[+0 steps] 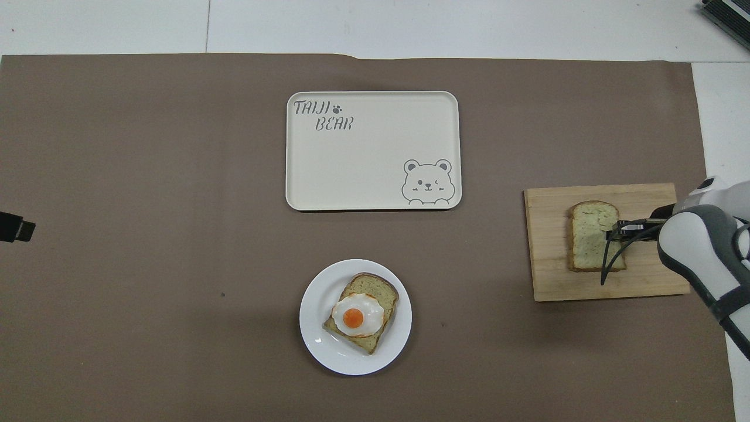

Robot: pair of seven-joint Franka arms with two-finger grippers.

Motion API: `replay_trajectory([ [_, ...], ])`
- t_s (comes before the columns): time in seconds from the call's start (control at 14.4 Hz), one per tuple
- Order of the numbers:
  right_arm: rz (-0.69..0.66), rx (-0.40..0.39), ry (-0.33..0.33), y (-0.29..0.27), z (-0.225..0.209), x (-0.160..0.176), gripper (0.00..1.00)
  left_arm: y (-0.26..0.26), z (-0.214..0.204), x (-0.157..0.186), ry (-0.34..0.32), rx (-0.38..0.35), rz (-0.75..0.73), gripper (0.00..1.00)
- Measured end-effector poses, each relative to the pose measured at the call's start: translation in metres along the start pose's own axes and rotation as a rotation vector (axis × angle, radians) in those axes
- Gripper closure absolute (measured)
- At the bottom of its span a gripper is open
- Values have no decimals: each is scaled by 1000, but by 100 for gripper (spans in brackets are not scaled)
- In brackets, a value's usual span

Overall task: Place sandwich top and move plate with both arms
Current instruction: 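Reach the right gripper to the bread slice on the wooden board, then grasp the bread slice with the right gripper and lift it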

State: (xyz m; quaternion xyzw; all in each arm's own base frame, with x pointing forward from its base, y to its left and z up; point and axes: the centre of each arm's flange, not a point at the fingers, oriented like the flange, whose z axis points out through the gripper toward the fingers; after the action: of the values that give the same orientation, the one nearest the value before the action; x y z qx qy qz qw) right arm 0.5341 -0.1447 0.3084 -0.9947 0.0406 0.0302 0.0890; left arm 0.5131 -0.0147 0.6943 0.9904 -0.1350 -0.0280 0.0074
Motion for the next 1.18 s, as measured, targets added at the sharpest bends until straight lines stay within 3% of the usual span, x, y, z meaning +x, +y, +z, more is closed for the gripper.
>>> replay_trajectory([
  [0.49, -2, 62, -52, -12, -36, 14, 92, 0, 0, 0, 0, 0, 0, 0],
  [0.76, 35, 272, -100, -43, -64, 13, 92, 0, 0, 0, 0, 0, 0, 0],
  [0.9, 22, 328, -116, -61, -71, 12, 92, 0, 0, 0, 0, 0, 0, 0],
  [1.18, -192, 341, -156, -136, -56, 12, 92, 0, 0, 0, 0, 0, 0, 0],
])
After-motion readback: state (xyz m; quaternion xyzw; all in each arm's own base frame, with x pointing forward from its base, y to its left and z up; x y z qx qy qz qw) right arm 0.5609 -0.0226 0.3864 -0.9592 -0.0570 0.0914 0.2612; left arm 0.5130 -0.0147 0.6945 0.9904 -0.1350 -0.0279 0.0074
